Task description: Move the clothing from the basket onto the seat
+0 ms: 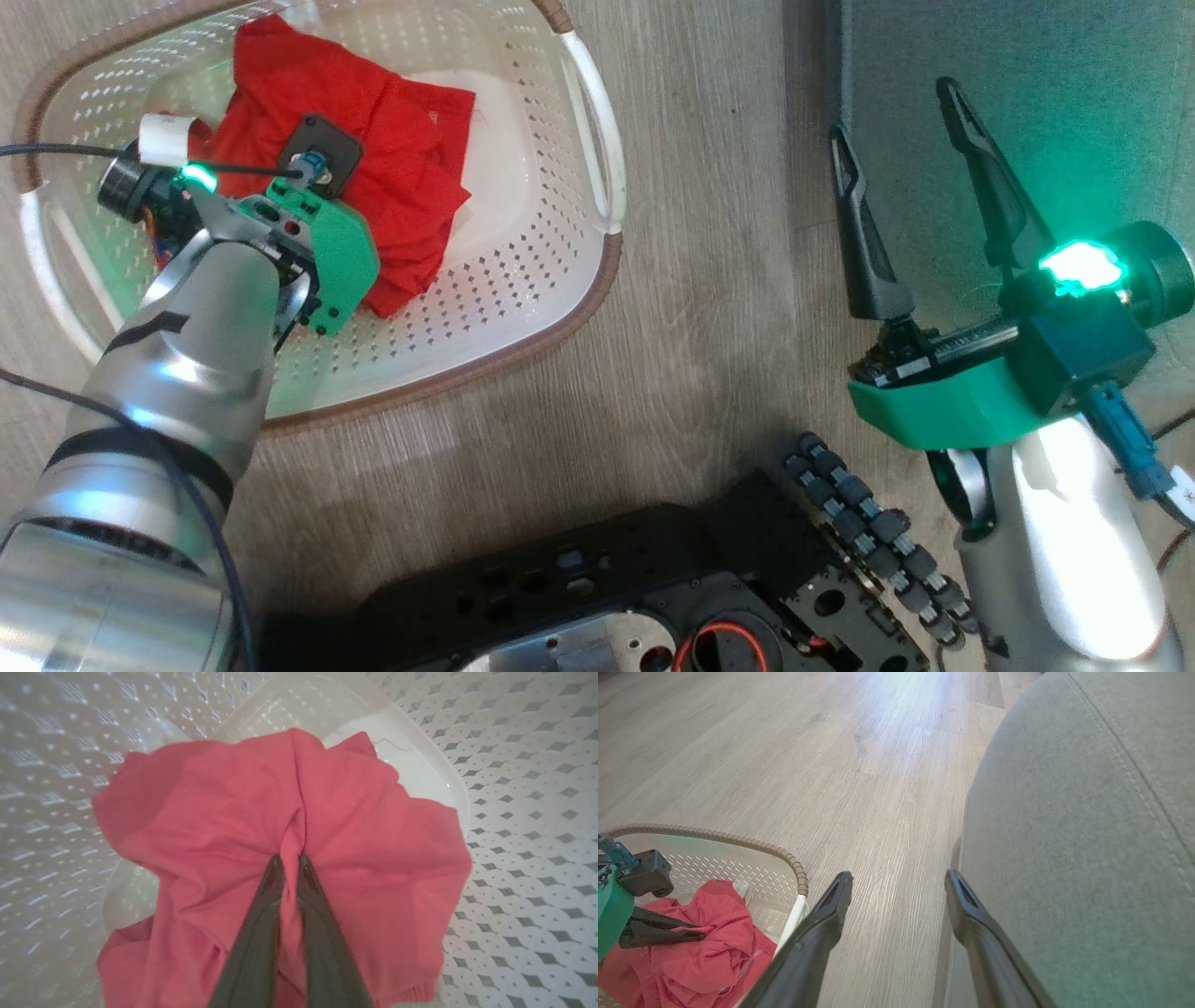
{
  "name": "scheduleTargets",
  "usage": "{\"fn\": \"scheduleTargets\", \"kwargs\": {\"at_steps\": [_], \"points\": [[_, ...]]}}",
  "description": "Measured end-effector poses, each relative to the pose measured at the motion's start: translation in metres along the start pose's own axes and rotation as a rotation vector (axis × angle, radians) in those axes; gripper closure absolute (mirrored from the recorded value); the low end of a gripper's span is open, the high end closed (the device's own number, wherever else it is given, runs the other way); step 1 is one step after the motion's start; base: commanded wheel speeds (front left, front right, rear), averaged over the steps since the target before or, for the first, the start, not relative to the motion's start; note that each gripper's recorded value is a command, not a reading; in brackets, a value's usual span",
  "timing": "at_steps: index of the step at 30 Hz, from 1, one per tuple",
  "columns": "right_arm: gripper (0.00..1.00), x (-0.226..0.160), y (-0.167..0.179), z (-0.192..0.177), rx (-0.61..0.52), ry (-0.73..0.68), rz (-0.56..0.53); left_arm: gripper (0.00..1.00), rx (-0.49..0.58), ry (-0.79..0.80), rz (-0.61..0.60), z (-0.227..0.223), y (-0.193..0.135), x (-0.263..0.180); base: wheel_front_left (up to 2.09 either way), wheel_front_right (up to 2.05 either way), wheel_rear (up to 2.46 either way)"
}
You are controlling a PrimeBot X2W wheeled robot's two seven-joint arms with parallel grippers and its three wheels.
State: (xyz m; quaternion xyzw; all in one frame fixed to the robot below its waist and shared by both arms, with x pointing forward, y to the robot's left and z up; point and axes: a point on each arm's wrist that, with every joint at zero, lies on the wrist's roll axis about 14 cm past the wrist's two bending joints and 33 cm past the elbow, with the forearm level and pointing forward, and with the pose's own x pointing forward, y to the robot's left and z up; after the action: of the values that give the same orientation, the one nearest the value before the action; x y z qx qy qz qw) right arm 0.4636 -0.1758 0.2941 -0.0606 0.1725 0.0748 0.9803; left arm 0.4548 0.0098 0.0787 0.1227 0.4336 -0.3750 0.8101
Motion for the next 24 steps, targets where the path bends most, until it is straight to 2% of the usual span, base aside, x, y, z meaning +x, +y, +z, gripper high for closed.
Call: {"fn": "scheduleTargets", "kwargs": {"at_steps": [5,12,21,24], "points": [[0.0,0.008,-0.001,0.016,-0.018,-0.05,0.003,1.0,-0.017,-0.021,0.018,0.007,0.006,-0.008,0.0,0.0,0.0],[0.0,0.007,-0.004,0.043,-0.044,-0.109,-0.004,1.0,-0.035,-0.1,0.042,0.04,0.006,-0.033,0.0,0.0,0.0],[0.0,-0.009,-0.004,0.1,-0.03,-0.23,-0.011,1.0,-0.115,-0.295,0.109,0.095,0.001,-0.1,0.0,0.0,0.0],[0.0,-0.018,-0.002,0.125,-0.027,-0.286,-0.007,1.0,-0.124,-0.4,0.162,0.124,0.006,-0.136,0.0,0.0,0.0]]}}
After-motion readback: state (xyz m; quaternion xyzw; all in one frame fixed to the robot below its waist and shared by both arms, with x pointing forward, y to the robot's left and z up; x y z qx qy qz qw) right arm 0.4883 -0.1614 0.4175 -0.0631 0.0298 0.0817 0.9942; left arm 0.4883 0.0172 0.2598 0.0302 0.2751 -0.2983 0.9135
